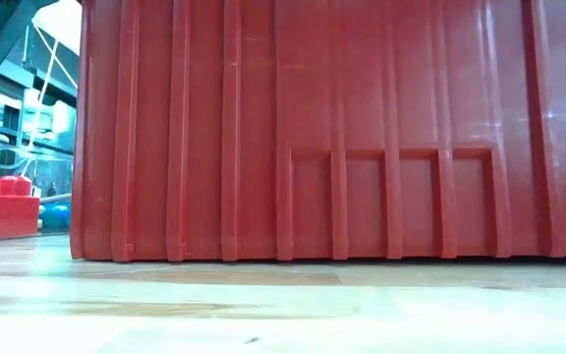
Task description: Sort Items/Unsort Items
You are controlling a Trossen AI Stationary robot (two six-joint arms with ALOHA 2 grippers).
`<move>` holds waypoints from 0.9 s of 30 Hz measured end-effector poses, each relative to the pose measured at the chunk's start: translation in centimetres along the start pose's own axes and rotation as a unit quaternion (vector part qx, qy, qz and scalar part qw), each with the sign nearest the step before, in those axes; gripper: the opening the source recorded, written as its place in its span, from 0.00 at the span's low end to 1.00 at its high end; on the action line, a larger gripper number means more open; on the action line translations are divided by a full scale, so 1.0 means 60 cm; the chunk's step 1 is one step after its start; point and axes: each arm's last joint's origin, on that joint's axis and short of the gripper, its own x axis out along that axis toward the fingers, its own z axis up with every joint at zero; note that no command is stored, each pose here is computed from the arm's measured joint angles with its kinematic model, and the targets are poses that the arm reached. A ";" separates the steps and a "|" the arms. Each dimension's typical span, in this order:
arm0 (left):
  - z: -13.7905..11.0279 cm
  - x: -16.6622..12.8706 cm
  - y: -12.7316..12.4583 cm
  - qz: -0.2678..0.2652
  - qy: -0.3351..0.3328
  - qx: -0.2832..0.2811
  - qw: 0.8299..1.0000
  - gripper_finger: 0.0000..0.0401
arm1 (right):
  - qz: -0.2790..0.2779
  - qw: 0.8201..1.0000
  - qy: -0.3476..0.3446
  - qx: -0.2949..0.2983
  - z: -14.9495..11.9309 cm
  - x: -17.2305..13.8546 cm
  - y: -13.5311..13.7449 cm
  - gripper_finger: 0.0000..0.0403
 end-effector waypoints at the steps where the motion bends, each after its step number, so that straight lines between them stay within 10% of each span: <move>1: 0.000 -0.001 0.004 0.002 -0.001 -0.001 1.000 0.00 | 0.004 1.000 0.003 -0.007 0.003 -0.003 -0.001 0.00; 18: 0.017 -0.005 0.033 0.036 -0.075 0.035 0.996 0.00 | 0.242 0.950 0.164 -0.109 0.109 -0.088 -0.047 0.02; 27: 0.010 0.041 -0.001 0.046 -0.076 0.046 0.995 0.00 | 0.311 0.907 0.252 -0.130 0.108 -0.095 -0.043 0.32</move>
